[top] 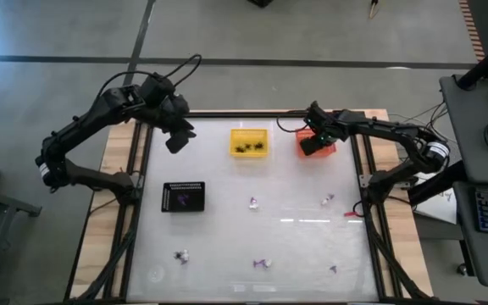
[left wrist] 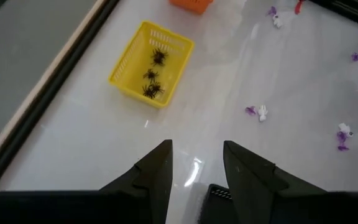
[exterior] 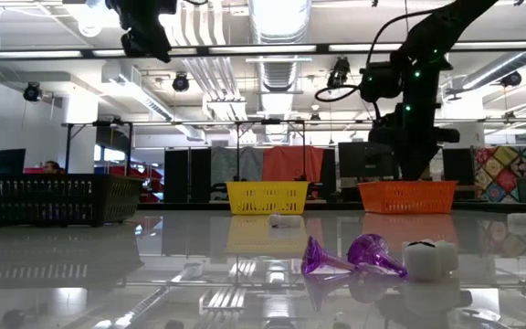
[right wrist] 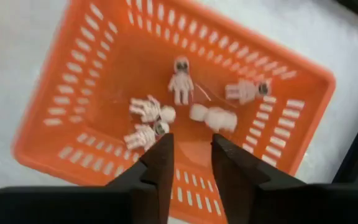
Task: Sort Halloween decoration
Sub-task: Put the purple hat toy into the black basket
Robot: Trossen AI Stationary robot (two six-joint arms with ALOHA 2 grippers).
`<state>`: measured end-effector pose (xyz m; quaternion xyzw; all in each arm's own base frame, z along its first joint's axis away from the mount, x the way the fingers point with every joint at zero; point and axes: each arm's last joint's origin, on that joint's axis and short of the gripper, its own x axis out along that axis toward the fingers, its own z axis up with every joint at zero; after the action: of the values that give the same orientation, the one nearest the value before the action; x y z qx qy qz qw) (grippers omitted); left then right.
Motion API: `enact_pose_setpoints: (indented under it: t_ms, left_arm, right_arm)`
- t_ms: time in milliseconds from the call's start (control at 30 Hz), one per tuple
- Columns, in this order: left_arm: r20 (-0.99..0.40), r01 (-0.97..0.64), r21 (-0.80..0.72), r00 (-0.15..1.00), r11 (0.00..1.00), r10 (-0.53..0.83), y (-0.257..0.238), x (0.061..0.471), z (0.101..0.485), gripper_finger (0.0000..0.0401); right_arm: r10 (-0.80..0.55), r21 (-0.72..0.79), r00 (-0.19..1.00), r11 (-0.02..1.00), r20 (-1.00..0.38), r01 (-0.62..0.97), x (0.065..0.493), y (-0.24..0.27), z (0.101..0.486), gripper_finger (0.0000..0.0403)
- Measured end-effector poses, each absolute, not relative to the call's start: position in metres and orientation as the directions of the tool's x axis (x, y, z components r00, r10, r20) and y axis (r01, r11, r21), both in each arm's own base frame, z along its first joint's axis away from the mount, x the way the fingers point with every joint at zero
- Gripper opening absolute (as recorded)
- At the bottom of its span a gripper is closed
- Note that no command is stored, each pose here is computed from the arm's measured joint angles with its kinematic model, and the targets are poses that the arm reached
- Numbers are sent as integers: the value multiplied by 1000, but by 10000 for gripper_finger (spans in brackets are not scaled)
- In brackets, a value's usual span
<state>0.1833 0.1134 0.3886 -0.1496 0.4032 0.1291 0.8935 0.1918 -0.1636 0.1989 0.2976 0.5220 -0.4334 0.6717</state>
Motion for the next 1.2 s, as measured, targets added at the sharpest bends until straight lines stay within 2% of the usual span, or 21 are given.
enact_pose_setpoints:
  t_ms: [167,267,433,600,733,867,1200]
  left_arm:
    - [-806,-390,-202,587,898,73,119,191,377,125]
    - [-843,-415,-223,536,882,39,121,195,369,125]
    - [-905,-454,-256,422,853,-47,119,200,354,125]
    - [-928,-397,-269,350,877,-126,102,210,347,125]
    - [-929,-328,-270,336,905,-155,85,218,347,125]
    - [-929,-326,-286,327,901,-176,71,223,347,125]
    - [-931,-268,-301,291,915,-221,40,229,347,125]
  right_arm:
    - [-312,-31,132,467,-941,884,201,-171,219,118]
    - [-330,0,202,522,-922,853,209,-176,238,125]
    - [-361,42,319,602,-876,797,220,-184,273,121]
    - [-389,36,403,681,-828,731,226,-188,299,112]
    - [-410,33,429,691,-805,722,228,-189,311,109]
    - [-417,60,442,670,-794,740,229,-190,318,109]
    - [-227,258,588,737,-776,625,236,-180,325,109]
